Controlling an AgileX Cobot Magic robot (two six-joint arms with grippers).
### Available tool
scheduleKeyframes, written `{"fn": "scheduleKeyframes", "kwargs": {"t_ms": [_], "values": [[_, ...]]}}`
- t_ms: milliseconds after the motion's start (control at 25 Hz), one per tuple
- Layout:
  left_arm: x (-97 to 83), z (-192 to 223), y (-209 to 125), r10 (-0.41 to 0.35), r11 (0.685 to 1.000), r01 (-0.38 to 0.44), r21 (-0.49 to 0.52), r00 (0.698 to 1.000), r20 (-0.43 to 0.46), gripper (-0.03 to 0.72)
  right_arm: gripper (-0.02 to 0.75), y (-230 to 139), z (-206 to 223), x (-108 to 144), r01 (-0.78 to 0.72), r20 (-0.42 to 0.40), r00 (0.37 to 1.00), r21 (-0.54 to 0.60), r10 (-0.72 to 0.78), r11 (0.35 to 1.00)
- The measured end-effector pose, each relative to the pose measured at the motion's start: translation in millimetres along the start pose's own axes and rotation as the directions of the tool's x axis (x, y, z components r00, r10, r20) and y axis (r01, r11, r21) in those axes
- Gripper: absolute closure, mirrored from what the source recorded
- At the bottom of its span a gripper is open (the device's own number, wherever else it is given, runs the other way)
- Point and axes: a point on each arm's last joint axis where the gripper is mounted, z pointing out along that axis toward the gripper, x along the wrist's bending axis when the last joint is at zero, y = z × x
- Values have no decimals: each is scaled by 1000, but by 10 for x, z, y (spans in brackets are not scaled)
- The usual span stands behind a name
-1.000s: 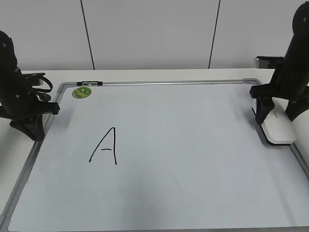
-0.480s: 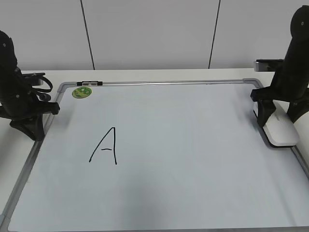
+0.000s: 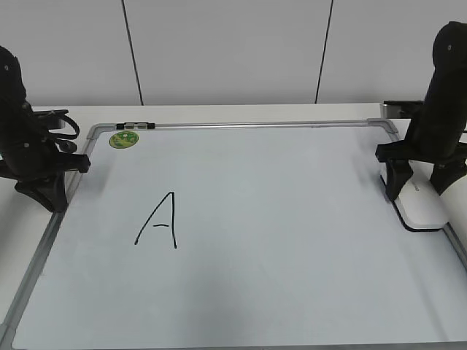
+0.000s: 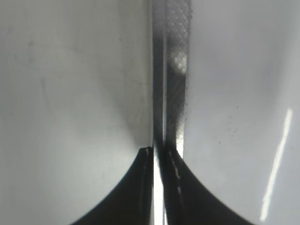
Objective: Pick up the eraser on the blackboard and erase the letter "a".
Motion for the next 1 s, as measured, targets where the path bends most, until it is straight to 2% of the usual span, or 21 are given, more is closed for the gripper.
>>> {"fn": "scheduleKeyframes", "kwargs": {"t_ms": [320, 400, 520, 800, 880, 1000], "values": [[0, 0, 0, 0, 1000, 0, 0, 1000, 0, 659, 214, 4, 27, 3, -2, -5, 1000, 6, 2, 1000], [0, 0, 0, 0, 1000, 0, 0, 1000, 0, 659, 198, 4, 27, 3, -2, -5, 1000, 6, 2, 1000], [0, 0, 0, 0, 1000, 0, 0, 1000, 0, 659, 95, 4, 27, 3, -4, -5, 1000, 6, 4, 1000], [-3, -6, 11, 1, 1000, -1, 4, 1000, 0, 651, 76, 78, -78, -2, -13, 2, 1000, -38, 13, 999], [-4, -35, 26, 6, 1000, -6, 12, 1000, -5, 619, 76, 87, -162, -11, -10, 16, 1000, -62, 11, 998], [-8, -143, 85, 23, 1000, -23, 0, 1000, -19, 496, 76, 65, -277, -15, -7, 29, 1000, -88, 9, 996]]}}
